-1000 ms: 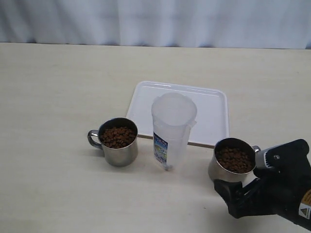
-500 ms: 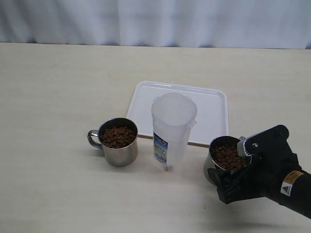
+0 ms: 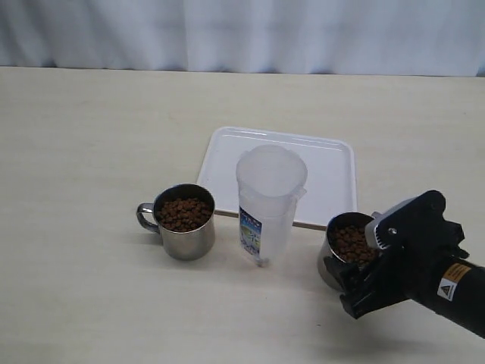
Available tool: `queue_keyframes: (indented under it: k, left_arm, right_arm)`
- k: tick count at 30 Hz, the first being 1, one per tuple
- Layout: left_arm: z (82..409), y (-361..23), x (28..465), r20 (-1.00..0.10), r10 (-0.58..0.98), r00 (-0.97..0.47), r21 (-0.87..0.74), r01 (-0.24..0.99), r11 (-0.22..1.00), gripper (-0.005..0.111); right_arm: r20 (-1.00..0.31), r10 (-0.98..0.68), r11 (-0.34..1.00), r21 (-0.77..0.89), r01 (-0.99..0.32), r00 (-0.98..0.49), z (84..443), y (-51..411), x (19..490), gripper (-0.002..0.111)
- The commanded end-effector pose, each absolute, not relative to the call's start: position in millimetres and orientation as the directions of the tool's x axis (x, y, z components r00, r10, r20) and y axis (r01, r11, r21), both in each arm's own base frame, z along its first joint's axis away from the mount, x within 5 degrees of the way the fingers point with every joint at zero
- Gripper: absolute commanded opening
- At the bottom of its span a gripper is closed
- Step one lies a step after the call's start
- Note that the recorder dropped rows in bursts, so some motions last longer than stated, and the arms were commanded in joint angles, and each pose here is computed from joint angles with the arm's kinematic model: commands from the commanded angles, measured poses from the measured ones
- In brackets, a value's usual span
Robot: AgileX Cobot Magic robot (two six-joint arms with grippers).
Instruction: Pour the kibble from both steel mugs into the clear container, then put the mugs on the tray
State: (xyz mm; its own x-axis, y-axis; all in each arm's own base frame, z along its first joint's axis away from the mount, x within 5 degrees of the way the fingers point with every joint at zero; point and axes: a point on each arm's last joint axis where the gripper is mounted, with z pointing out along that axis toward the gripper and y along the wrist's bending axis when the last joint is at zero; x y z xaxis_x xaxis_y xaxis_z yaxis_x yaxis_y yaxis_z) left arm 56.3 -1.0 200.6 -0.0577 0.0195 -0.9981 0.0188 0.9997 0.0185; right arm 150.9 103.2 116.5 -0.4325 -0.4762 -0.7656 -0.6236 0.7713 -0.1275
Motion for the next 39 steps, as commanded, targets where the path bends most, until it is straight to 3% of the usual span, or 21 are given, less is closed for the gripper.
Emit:
queue_keyframes:
  k: [1,13,17,22,36,37,39]
  left_arm:
    - [200.2,-1.5,56.3,-0.998,0.016,-0.055,0.015,0.027,1.0,0.0]
    - [200.2,-1.5,56.3,-0.998,0.016,-0.055,0.015,0.027,1.0,0.0]
    - [200.2,-1.5,56.3,-0.998,0.016,-0.055,0.015,0.027,1.0,0.0]
    - [200.2,-1.5,56.3,-0.998,0.016,-0.055,0.015,0.027,1.0,0.0]
    - [200.2,-1.5,56.3,-0.998,0.016,-0.055,0.015,0.027,1.0,0.0]
    - [200.2,-1.5,56.3,-0.998,0.016,-0.055,0.015,0.027,1.0,0.0]
    - [200.2,-1.5,56.3,-0.998,0.016,-0.055,0.015,0.027,1.0,0.0]
  right_arm:
    - [-0.778,-0.519,0.731,-0.19,-0.655,-0.354,119.7,105.7,153.2,0.088]
    - [-0.798,-0.494,0.744,-0.183,-0.642,-0.346,118.0,100.6,147.1,0.085]
    - [-0.792,-0.464,0.797,-0.178,-0.577,-0.396,105.8,97.2,153.0,0.056]
    - [-0.776,-0.484,0.795,-0.197,-0.574,-0.403,93.1,97.2,155.5,0.042]
    - [-0.761,-0.517,0.781,-0.231,-0.581,-0.392,82.5,96.9,156.9,0.043]
    - [-0.757,-0.524,0.777,-0.235,-0.585,-0.391,82.2,96.8,156.7,0.045]
    - [-0.751,-0.53,0.772,-0.236,-0.59,-0.394,81.6,97.7,157.6,0.062]
